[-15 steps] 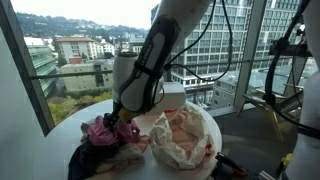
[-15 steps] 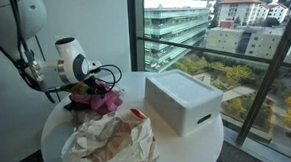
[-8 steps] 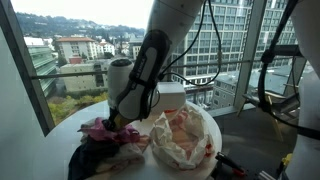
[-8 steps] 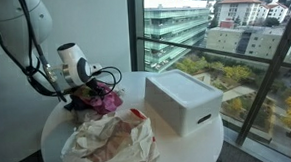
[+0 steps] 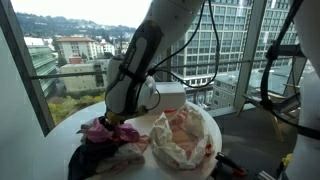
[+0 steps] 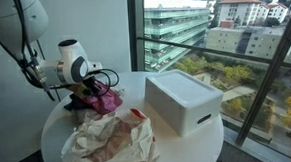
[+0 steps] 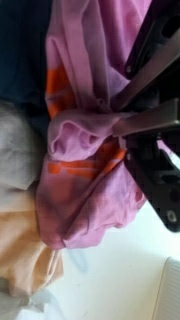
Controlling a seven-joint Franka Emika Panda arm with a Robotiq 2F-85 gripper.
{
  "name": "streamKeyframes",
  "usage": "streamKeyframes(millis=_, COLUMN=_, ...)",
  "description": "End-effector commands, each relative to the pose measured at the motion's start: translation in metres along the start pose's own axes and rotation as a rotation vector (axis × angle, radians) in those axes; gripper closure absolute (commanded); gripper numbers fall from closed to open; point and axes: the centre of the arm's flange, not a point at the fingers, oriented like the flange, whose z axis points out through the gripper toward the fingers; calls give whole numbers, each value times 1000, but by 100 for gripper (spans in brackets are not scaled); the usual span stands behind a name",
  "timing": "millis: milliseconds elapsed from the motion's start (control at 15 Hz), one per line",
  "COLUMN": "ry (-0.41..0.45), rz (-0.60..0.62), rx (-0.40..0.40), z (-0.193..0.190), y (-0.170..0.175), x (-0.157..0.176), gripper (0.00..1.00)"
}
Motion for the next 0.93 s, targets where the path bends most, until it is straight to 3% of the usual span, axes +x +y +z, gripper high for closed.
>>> streamKeyframes(millis=0, ry=73, rz=49, rx=94, z=-87, y=-6, x=1, gripper=98)
streamKeyframes(millis=267, ry=218, rz=71, rx=67, z=-163, y=-4, x=-5, gripper=98)
streamKeyframes(millis=867, ry=632, rz=264, rx=-12, z=-347, y=56, x=-32, gripper=98)
